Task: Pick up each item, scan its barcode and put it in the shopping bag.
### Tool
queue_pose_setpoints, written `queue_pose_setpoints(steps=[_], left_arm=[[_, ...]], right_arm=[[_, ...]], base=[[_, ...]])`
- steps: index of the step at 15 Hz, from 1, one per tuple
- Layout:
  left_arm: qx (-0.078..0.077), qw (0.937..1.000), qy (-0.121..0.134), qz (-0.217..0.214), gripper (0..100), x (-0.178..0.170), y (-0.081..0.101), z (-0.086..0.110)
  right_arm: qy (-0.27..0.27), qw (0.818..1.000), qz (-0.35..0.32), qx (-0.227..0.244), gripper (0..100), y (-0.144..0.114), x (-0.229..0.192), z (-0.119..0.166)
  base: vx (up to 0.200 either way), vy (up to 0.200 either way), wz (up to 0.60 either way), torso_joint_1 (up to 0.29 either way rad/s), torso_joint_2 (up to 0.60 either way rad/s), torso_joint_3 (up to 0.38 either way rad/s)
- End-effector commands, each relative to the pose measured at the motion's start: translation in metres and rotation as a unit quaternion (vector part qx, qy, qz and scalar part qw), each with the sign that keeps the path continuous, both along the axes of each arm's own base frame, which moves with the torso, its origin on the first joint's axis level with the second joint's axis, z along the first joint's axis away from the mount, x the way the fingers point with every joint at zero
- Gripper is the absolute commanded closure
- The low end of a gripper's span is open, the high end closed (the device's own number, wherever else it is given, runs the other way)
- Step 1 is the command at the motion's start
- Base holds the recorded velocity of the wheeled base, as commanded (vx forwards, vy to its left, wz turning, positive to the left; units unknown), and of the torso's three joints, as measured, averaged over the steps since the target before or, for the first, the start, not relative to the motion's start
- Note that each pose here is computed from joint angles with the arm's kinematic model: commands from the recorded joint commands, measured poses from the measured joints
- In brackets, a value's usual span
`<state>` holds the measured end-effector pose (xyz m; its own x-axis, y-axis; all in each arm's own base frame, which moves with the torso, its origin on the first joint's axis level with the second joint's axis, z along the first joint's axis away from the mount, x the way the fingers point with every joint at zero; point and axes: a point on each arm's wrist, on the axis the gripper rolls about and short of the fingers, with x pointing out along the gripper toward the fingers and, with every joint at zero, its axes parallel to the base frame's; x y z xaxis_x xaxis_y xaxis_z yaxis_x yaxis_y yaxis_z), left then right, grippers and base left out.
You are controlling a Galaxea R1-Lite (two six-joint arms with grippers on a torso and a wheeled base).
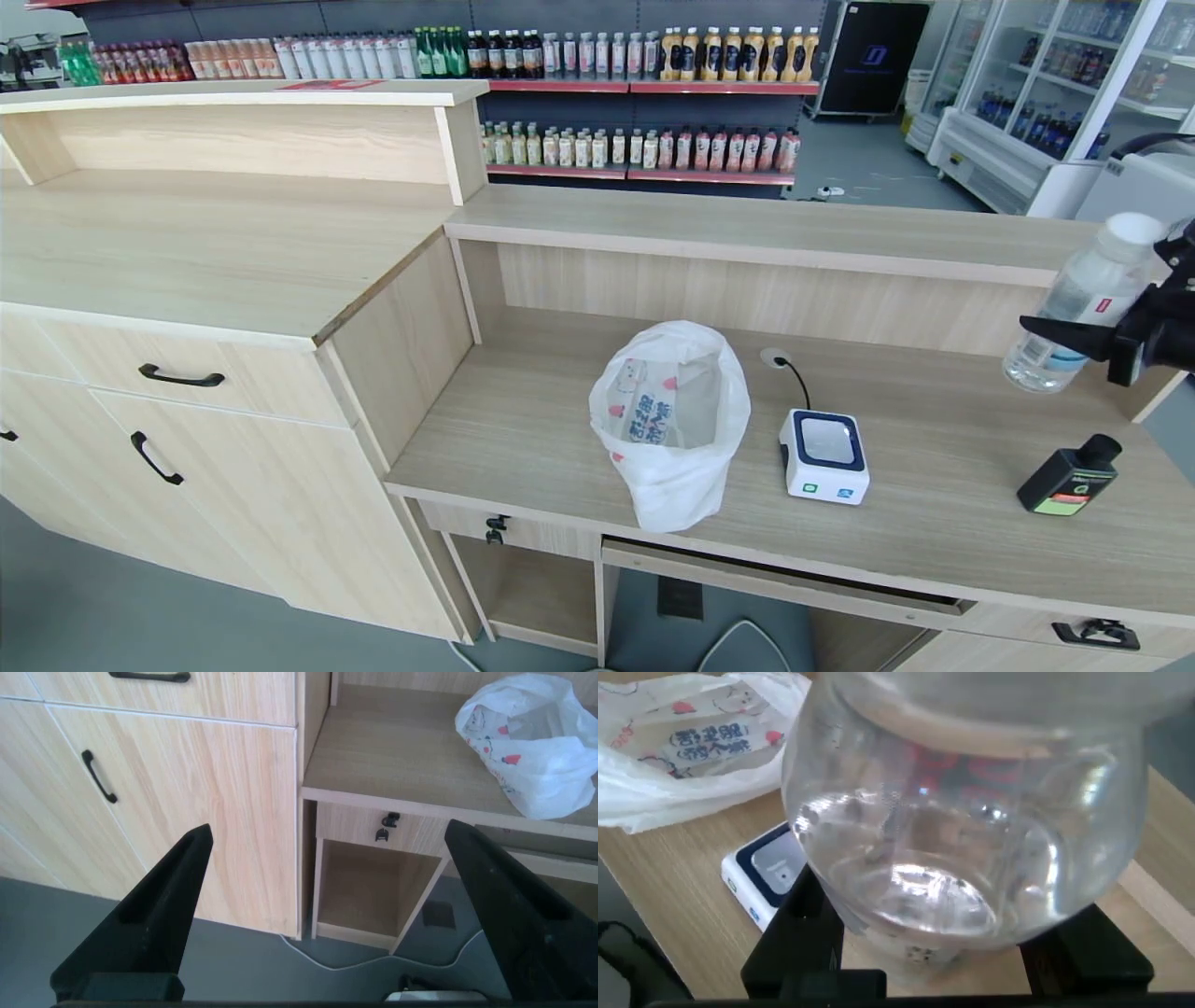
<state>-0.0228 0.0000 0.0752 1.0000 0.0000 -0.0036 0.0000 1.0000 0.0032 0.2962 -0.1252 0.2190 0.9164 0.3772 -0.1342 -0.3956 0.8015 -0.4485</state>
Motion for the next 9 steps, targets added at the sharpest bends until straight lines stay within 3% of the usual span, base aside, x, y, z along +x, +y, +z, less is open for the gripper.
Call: queue_pose_setpoints(steps=[1, 3, 9], left_arm=[[0.000, 1.0000, 0.000, 0.000, 0, 0.000, 0.000, 0.000], [0.000, 1.0000, 0.000, 0.000, 0, 0.000, 0.000, 0.000], [0.000, 1.0000, 0.000, 0.000, 0, 0.000, 0.000, 0.000]], right_arm=[[0.007, 0.998, -0.045, 0.031, 100, 0.003, -0.001, 0.008], [0.027, 0.989, -0.117, 0.089, 100, 0.015, 0.006, 0.007], [0.001, 0.978, -0.198, 0.070, 100, 0.029, -0.001, 0.007]], base=[[0.000, 0.000, 0.00, 0.000, 0.00, 0.000], [0.000, 0.000, 0.00, 0.000, 0.00, 0.000], [0.000, 0.000, 0.00, 0.000, 0.00, 0.000]])
